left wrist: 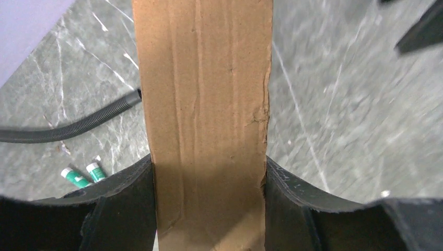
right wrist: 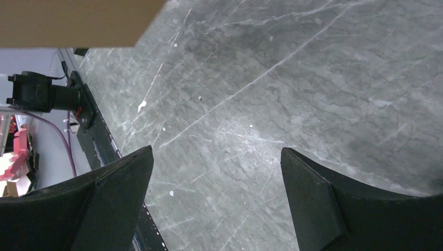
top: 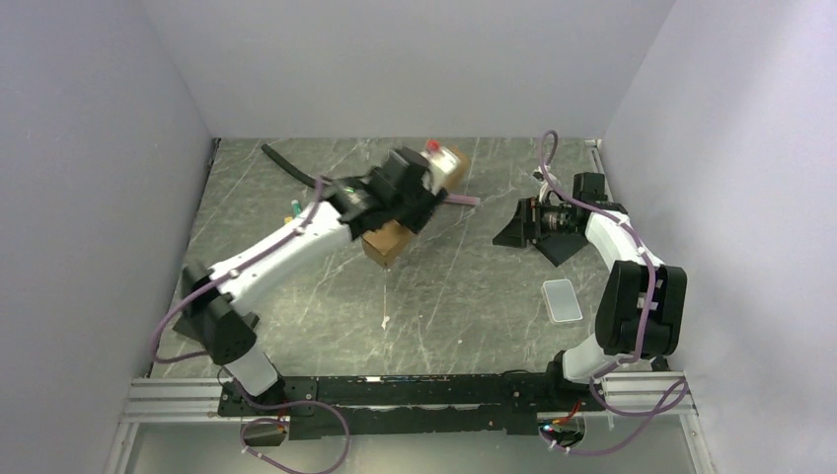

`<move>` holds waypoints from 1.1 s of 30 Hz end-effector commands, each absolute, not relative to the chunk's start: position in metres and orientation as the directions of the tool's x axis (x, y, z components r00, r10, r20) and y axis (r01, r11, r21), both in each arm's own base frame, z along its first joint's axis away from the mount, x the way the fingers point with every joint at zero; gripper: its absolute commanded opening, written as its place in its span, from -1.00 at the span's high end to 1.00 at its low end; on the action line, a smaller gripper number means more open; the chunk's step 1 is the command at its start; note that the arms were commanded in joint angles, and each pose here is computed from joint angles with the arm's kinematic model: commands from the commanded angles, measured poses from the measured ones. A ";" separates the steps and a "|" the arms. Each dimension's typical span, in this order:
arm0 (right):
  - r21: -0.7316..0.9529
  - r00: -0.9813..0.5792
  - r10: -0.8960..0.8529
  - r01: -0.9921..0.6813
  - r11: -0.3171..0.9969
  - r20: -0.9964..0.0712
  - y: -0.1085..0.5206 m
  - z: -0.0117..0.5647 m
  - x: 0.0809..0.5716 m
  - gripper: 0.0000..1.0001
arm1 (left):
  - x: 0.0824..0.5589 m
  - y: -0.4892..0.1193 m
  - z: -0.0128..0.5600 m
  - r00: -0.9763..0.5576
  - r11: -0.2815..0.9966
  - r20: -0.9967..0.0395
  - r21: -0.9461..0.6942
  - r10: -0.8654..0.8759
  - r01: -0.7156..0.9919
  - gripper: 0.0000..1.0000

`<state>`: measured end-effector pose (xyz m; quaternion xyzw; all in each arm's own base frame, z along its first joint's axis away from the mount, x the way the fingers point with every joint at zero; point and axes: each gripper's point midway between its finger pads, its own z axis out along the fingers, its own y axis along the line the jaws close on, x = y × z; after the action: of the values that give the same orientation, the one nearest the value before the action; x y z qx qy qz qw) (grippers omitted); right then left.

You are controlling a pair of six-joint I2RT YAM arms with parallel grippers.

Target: Fold the paper box

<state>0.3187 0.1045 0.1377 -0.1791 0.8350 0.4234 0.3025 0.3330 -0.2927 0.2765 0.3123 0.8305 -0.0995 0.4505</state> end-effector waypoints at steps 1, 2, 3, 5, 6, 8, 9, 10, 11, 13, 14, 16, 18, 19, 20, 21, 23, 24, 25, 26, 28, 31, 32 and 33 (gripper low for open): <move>0.557 -0.713 -0.044 -0.584 0.591 -0.700 0.095 0.150 0.321 -0.92 | 0.330 -0.294 0.226 -0.333 0.667 -0.614 0.457 0.715 0.589 0.29; 0.553 -0.709 -0.042 -0.584 0.595 -0.704 0.093 0.151 0.322 -0.92 | 0.331 -0.298 0.221 -0.320 0.652 -0.596 0.497 0.736 0.573 0.30; 0.548 -0.706 -0.037 -0.581 0.602 -0.707 0.090 0.152 0.322 -0.92 | 0.330 -0.304 0.213 -0.306 0.631 -0.576 0.530 0.758 0.566 0.32; 0.540 -0.698 -0.029 -0.579 0.611 -0.715 0.085 0.154 0.323 -0.92 | 0.329 -0.314 0.202 -0.280 0.593 -0.537 0.594 0.796 0.544 0.34; 0.537 -0.695 -0.024 -0.576 0.617 -0.719 0.083 0.155 0.323 -0.92 | 0.326 -0.320 0.195 -0.264 0.568 -0.516 0.621 0.815 0.539 0.38; 0.531 -0.688 -0.013 -0.572 0.625 -0.725 0.077 0.157 0.323 -0.92 | 0.320 -0.330 0.184 -0.235 0.522 -0.475 0.672 0.848 0.525 0.41; 0.530 -0.685 -0.008 -0.570 0.629 -0.728 0.075 0.158 0.323 -0.92 | 0.317 -0.333 0.179 -0.222 0.499 -0.454 0.695 0.863 0.518 0.39; 0.531 -0.685 -0.001 -0.566 0.630 -0.729 0.072 0.159 0.323 -0.92 | 0.313 -0.338 0.171 -0.211 0.478 -0.436 0.708 0.875 0.519 0.34; 0.531 -0.684 0.003 -0.564 0.632 -0.729 0.070 0.159 0.323 -0.92 | 0.309 -0.342 0.165 -0.202 0.464 -0.425 0.713 0.882 0.525 0.24; 0.533 -0.683 0.011 -0.560 0.634 -0.731 0.067 0.160 0.323 -0.92 | 0.302 -0.347 0.149 -0.201 0.448 -0.409 0.709 0.890 0.544 -0.03; 0.535 -0.683 0.015 -0.558 0.634 -0.731 0.066 0.161 0.323 -0.92 | 0.299 -0.349 0.141 -0.209 0.449 -0.405 0.695 0.890 0.562 -0.22; 0.537 -0.682 0.022 -0.556 0.634 -0.731 0.064 0.162 0.323 -0.92 | 0.291 -0.353 0.127 -0.239 0.461 -0.403 0.655 0.883 0.599 -0.56; 0.539 -0.679 0.032 -0.552 0.636 -0.734 0.061 0.164 0.323 -0.92 | 0.277 -0.359 0.113 -0.258 0.458 -0.393 0.590 0.882 0.665 -0.81; 0.539 -0.678 0.036 -0.549 0.638 -0.734 0.060 0.164 0.323 -0.92 | 0.271 -0.361 0.106 -0.263 0.455 -0.390 0.566 0.882 0.687 -0.88; 0.540 -0.677 0.040 -0.548 0.639 -0.734 0.058 0.164 0.322 -0.92 | 0.266 -0.364 0.100 -0.264 0.450 -0.386 0.551 0.884 0.703 -0.98; 0.541 -0.676 0.044 -0.547 0.639 -0.736 0.057 0.165 0.323 -0.93 | 0.262 -0.364 0.093 -0.266 0.443 -0.374 0.546 0.888 0.711 -0.99; 0.543 -0.676 0.048 -0.544 0.640 -0.735 0.055 0.165 0.323 -0.93 | 0.253 -0.364 0.080 -0.270 0.427 -0.347 0.537 0.898 0.728 -0.99; 0.544 -0.678 0.051 -0.540 0.642 -0.733 0.054 0.165 0.323 -0.93 | 0.249 -0.364 0.075 -0.269 0.420 -0.340 0.533 0.901 0.734 -0.99; 0.545 -0.678 0.052 -0.539 0.642 -0.733 0.054 0.165 0.323 -0.93 | 0.245 -0.364 0.069 -0.266 0.413 -0.334 0.531 0.904 0.740 -0.99; 0.545 -0.679 0.054 -0.538 0.643 -0.733 0.053 0.164 0.323 -0.93 | 0.241 -0.365 0.064 -0.263 0.410 -0.331 0.535 0.906 0.739 -0.99; 0.545 -0.678 0.053 -0.538 0.643 -0.733 0.053 0.164 0.323 -0.93 | 0.241 -0.362 0.057 -0.272 0.417 -0.327 0.555 0.905 0.720 -0.99; 0.557 -0.687 0.055 -0.537 0.634 -0.724 0.055 0.162 0.321 -0.93 | 0.244 -0.356 0.044 -0.282 0.422 -0.319 0.587 0.905 0.691 -0.99; 0.562 -0.691 0.055 -0.536 0.630 -0.721 0.055 0.161 0.321 -0.93 | 0.246 -0.352 0.039 -0.282 0.418 -0.311 0.606 0.908 0.677 -0.99; 0.569 -0.696 0.056 -0.534 0.626 -0.715 0.056 0.159 0.320 -0.93 | 0.251 -0.349 0.037 -0.285 0.420 -0.309 0.633 0.907 0.651 -0.99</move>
<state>0.3244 0.0512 0.1520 -0.1287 0.8390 0.3927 0.3539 0.2520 -0.3555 0.0675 0.5279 0.7622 0.1841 0.3263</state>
